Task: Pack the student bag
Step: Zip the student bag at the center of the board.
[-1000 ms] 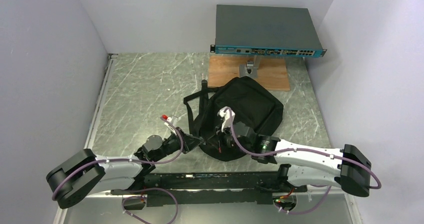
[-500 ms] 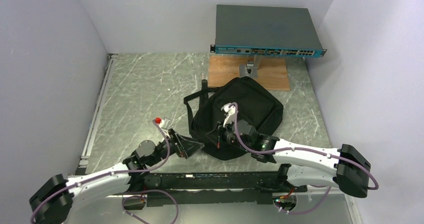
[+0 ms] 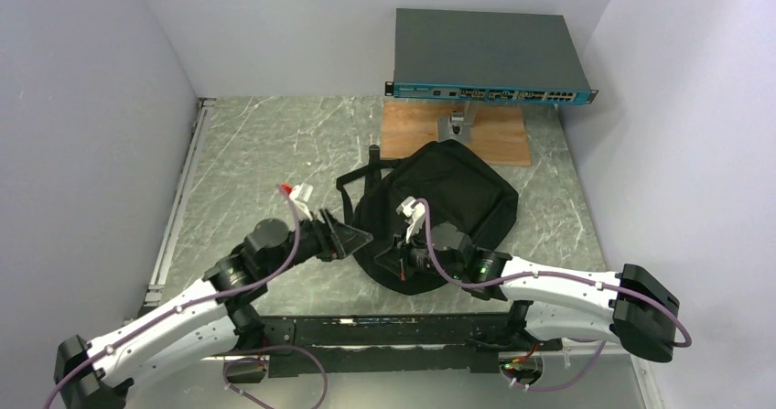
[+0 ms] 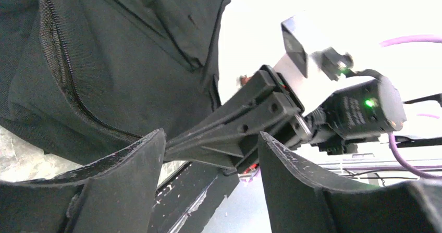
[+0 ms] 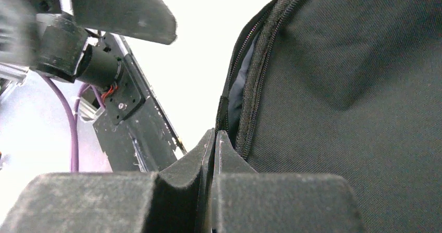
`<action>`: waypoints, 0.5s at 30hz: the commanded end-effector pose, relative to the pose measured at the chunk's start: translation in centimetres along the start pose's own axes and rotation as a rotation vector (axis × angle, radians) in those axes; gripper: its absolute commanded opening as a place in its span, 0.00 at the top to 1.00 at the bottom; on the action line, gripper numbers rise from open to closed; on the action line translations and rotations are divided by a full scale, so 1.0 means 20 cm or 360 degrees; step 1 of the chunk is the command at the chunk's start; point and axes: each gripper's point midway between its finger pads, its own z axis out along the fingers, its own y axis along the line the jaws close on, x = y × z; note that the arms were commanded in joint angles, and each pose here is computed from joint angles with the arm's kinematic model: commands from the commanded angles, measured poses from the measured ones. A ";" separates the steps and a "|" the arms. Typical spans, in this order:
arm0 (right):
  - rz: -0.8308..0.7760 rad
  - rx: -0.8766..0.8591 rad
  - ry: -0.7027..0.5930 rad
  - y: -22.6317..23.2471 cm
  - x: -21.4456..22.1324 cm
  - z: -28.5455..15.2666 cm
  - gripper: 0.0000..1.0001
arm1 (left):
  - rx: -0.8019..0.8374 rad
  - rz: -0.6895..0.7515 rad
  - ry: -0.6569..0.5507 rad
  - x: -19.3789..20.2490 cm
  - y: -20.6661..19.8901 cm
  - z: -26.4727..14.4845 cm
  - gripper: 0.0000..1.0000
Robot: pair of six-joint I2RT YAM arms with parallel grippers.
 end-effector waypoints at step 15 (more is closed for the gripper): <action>-0.0155 -0.0173 -0.0312 0.12 -0.23 -0.07 1.00 | 0.0117 0.0034 0.0575 0.18 0.09 0.20 0.51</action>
